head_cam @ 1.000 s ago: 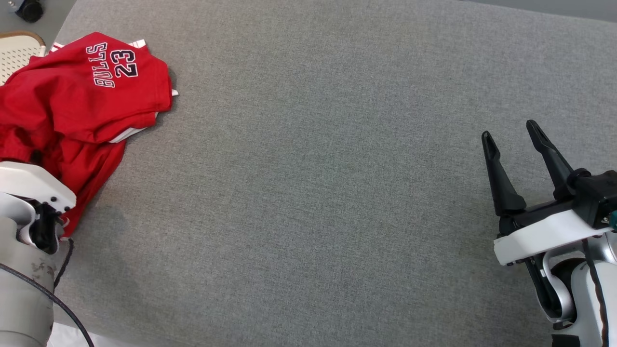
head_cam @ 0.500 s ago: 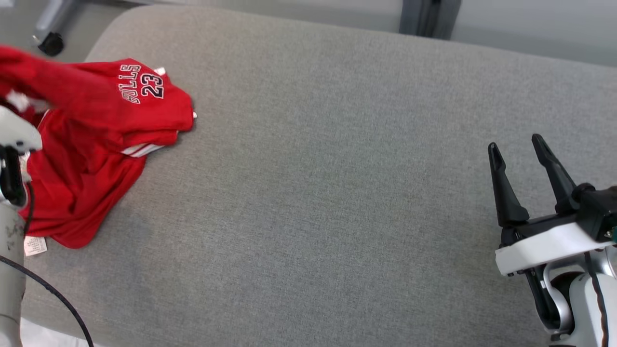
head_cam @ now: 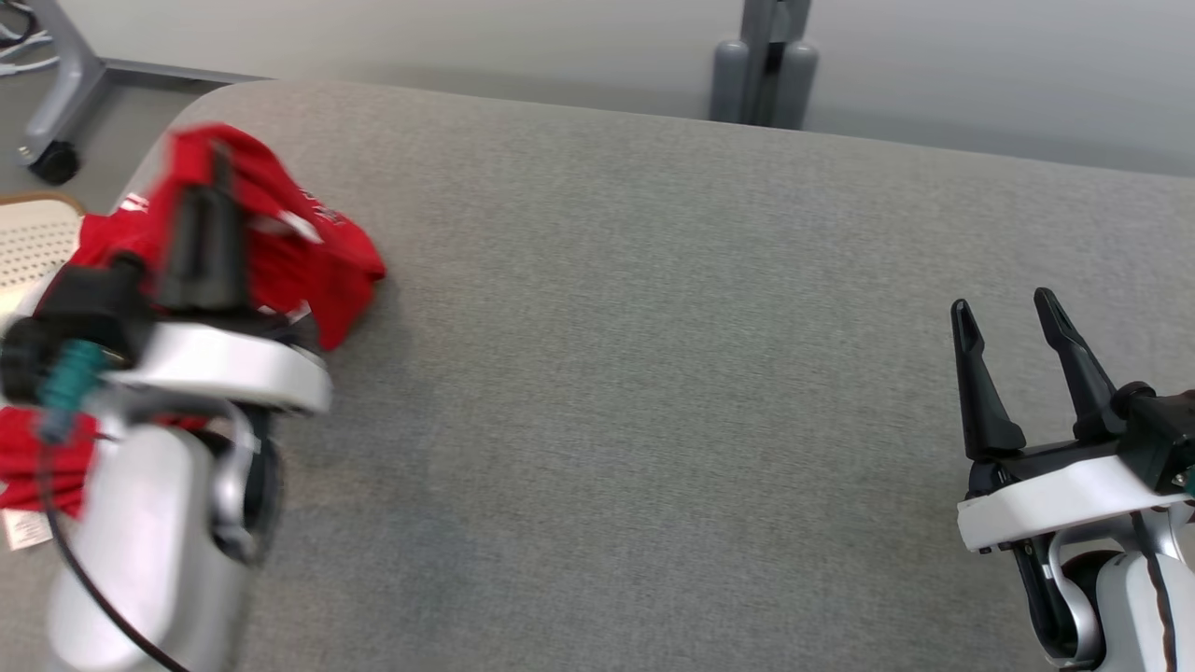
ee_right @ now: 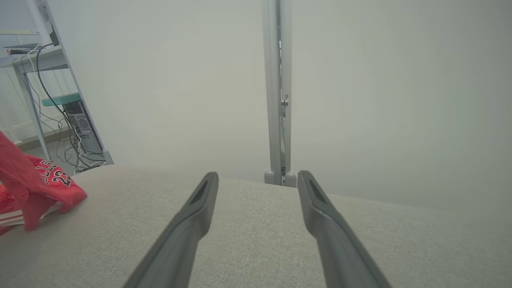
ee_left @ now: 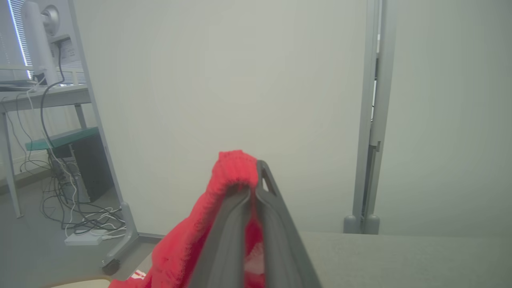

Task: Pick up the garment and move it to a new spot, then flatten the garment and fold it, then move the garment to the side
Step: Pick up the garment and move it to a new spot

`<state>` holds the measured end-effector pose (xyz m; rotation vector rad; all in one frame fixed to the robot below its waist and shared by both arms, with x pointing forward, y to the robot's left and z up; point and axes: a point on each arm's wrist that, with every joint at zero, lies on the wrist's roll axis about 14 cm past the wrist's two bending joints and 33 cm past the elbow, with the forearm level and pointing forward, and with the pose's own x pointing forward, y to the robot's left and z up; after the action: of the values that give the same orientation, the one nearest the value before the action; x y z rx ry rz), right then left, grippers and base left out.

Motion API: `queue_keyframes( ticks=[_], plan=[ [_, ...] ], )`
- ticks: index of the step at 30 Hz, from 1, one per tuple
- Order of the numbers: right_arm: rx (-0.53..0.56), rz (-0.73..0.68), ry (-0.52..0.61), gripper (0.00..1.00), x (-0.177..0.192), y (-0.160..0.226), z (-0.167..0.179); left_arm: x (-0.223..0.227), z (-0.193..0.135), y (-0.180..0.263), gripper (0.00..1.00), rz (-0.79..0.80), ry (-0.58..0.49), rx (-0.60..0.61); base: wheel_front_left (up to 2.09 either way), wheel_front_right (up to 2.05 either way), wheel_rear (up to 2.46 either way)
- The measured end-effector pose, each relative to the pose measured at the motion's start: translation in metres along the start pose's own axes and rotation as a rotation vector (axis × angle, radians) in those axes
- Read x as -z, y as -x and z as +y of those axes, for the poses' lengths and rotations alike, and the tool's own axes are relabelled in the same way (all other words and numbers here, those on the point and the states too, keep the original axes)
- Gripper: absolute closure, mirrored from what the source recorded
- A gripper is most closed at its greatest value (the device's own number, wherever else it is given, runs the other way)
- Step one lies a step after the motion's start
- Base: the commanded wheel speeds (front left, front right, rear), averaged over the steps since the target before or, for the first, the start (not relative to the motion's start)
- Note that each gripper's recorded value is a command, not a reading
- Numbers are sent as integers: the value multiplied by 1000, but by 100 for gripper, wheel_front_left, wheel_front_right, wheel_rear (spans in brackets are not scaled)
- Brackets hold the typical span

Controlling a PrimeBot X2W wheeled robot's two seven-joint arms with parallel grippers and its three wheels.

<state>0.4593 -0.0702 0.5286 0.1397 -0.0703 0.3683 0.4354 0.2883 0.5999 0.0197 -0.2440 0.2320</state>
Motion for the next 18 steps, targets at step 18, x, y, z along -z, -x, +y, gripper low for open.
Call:
queue_keyframes(
  ticks=[18],
  plan=[
    [232, -30, 4, 0, -4, 45, -74, 13, -264, 70, 100, 139, 218, 741, 0, 0, 0]
  ],
)
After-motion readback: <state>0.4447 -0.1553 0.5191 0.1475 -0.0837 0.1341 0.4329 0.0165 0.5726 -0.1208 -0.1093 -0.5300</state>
